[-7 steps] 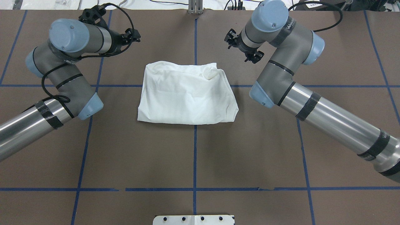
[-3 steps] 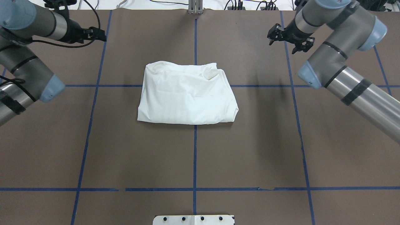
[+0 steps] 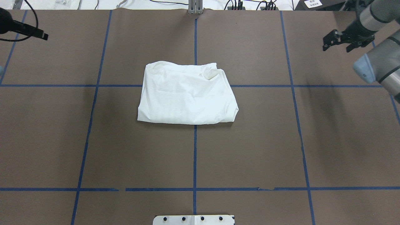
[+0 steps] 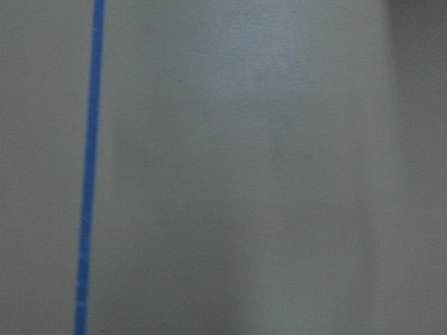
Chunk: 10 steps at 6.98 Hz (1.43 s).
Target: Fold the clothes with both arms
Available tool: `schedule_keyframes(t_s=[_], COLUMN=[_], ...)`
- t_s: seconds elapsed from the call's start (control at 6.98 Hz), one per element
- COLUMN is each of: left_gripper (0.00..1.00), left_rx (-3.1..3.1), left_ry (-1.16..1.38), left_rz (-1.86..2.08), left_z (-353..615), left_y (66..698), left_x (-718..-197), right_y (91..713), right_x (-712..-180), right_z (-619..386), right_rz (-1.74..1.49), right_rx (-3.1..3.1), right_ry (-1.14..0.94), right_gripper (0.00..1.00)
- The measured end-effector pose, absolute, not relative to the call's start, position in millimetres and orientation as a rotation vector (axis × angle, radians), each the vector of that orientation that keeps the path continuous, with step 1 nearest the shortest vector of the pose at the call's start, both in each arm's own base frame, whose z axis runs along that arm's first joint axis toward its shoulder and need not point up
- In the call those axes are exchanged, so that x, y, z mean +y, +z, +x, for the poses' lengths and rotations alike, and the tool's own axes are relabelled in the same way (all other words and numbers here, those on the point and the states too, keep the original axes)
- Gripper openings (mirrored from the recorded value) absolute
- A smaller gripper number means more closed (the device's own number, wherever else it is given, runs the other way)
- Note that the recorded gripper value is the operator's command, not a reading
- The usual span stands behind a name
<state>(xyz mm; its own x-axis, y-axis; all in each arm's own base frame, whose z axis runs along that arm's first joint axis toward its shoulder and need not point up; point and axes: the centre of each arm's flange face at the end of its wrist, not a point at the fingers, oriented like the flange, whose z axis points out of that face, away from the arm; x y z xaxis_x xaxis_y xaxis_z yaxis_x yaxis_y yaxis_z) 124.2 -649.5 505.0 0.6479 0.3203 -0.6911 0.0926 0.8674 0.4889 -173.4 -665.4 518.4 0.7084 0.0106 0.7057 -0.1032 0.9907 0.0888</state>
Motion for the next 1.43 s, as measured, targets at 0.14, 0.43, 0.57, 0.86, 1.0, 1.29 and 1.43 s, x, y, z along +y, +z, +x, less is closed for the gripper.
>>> schedule_keyframes(t_s=[0.14,0.43,0.57,0.86,1.0,1.29,1.43], left_gripper=[1.00,1.00,1.00,1.00,1.00,1.00,1.00], left_rx=[0.855,0.781,0.753,0.741,0.746,0.754,0.758], left_ry=[0.171,0.222,0.222,0.165,0.128,0.097,0.087], left_rz=[0.521,0.509,0.486,0.442,0.434,0.406,0.381], left_z=[77,-11,-42,-68,-71,-71,-71], left_y=[533,585,608,638,636,624,616], left_x=[-641,-623,-610,-565,-539,-497,-489], right_y=[550,618,640,646,638,610,604], right_x=[-658,-622,-600,-564,-547,-521,-506], right_z=[-131,-40,-4,26,30,30,31], right_rz=[0.119,0.105,0.104,0.127,0.134,0.087,0.074], right_rx=[-0.757,-0.761,-0.790,-0.814,-0.815,-0.798,-0.779], right_ry=[0.002,-0.057,-0.050,-0.043,-0.042,-0.027,-0.023], right_gripper=[1.00,1.00,1.00,1.00,1.00,1.00,1.00])
